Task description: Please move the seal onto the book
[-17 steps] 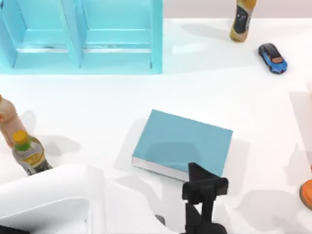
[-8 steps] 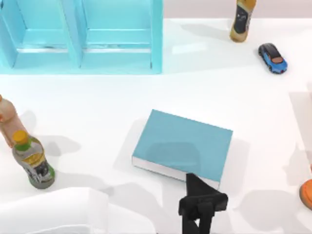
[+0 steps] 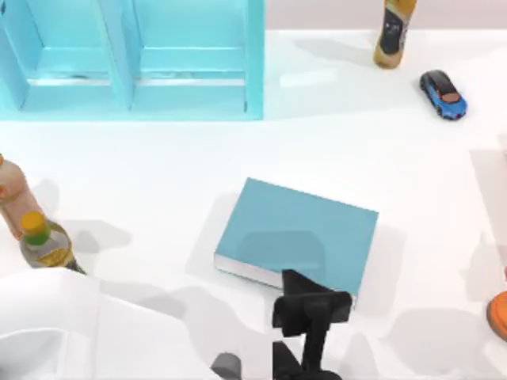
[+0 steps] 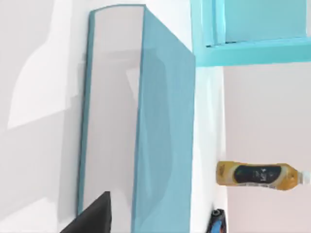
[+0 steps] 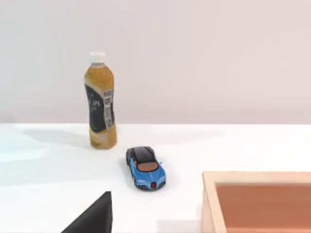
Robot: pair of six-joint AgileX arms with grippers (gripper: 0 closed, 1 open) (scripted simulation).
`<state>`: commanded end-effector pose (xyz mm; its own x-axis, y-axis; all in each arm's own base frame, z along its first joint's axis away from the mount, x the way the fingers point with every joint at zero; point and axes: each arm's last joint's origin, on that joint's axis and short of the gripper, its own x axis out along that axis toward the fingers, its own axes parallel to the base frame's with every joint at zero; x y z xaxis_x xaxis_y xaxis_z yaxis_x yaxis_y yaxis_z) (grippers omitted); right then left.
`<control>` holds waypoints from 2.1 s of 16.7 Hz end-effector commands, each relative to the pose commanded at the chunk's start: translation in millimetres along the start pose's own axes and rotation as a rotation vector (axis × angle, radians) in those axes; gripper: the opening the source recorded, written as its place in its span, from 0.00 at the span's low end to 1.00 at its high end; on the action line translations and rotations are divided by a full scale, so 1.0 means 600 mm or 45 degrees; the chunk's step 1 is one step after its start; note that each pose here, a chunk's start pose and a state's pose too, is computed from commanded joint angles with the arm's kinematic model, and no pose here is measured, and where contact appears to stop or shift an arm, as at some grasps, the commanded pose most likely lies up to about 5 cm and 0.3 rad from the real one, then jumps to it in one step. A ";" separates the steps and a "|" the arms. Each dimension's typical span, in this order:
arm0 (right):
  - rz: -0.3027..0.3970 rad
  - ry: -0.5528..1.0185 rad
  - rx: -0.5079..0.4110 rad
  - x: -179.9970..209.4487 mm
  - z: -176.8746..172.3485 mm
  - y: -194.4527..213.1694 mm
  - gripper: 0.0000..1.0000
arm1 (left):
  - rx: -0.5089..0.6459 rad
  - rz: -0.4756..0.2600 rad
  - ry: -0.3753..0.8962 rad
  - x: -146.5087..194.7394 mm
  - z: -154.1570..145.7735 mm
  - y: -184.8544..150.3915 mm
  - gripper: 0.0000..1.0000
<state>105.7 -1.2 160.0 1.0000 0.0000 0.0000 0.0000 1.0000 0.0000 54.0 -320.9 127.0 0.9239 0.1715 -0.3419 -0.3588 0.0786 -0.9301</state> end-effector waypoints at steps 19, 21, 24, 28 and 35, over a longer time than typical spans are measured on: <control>0.000 0.000 0.000 0.000 0.000 0.000 1.00 | 0.835 -0.381 0.489 0.074 0.440 -0.220 1.00; 0.000 0.000 0.000 0.000 0.000 0.000 1.00 | 0.979 -0.549 0.335 0.072 0.472 -0.201 1.00; 0.000 0.000 0.000 0.000 0.000 0.000 1.00 | 1.237 -0.668 0.085 0.082 0.499 -0.161 1.00; 0.000 0.000 0.000 0.000 0.000 0.000 1.00 | 1.597 -0.623 -0.141 0.117 0.513 -0.098 1.00; 0.000 0.000 0.000 0.000 0.000 0.000 1.00 | 1.833 -0.508 -0.201 0.152 0.519 -0.040 1.00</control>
<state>105.7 -1.2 160.0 1.0000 0.0000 0.0000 0.0000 1.0000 0.0000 105.7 -1.2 160.0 1.0000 0.0000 0.0000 0.0000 1.0000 0.0000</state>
